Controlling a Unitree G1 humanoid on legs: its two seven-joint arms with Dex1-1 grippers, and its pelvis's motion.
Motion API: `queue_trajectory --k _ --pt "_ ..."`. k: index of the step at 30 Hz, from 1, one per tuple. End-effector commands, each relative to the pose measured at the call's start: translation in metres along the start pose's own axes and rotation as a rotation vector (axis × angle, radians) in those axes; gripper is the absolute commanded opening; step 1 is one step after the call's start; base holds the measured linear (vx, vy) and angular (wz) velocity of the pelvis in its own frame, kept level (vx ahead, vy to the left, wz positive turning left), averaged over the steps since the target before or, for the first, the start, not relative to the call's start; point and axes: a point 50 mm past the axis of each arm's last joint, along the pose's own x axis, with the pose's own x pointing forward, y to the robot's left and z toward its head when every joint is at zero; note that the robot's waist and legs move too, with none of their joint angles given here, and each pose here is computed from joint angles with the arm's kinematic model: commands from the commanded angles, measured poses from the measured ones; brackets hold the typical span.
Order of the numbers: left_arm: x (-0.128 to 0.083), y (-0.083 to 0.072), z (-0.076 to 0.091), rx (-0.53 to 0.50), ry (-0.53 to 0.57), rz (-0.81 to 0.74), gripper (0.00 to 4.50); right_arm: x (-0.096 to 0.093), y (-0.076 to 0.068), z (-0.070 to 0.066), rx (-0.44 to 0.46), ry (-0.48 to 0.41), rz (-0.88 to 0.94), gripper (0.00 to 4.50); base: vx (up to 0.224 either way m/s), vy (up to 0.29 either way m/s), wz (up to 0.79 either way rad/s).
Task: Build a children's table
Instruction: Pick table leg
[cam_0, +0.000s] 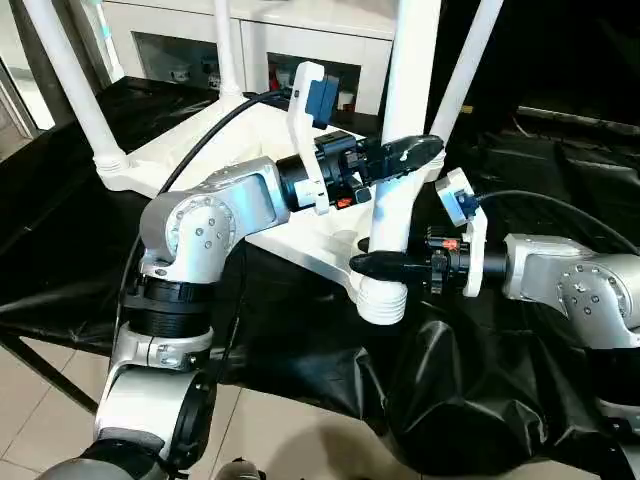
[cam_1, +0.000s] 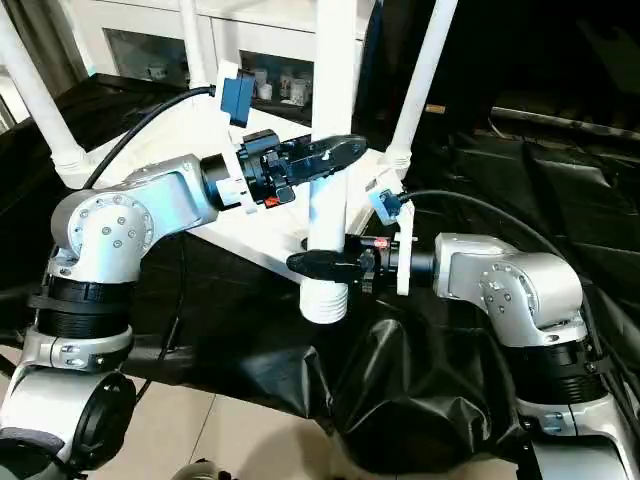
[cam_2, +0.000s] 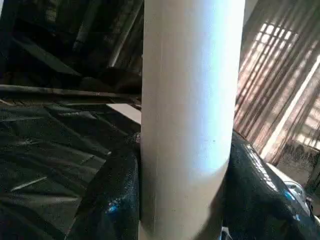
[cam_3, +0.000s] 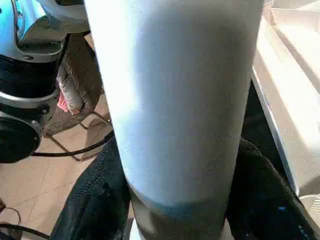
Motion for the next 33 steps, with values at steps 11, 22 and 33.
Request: queue_trajectory --k 11,22,33 --pt "0.005 -0.007 0.006 0.021 -0.004 -0.048 1.84 -0.007 -0.004 0.003 0.009 -0.004 -0.050 1.97 0.000 0.000 0.00" --pt "0.001 0.004 0.017 -0.089 -0.216 -0.017 2.95 -0.007 -0.006 0.017 0.021 -0.247 -0.094 1.95 0.000 0.000 0.00" --pt "-0.028 0.045 0.003 0.191 -0.110 0.203 2.95 -0.034 -0.027 0.008 -0.060 -0.323 -0.544 1.93 0.000 0.000 0.00"
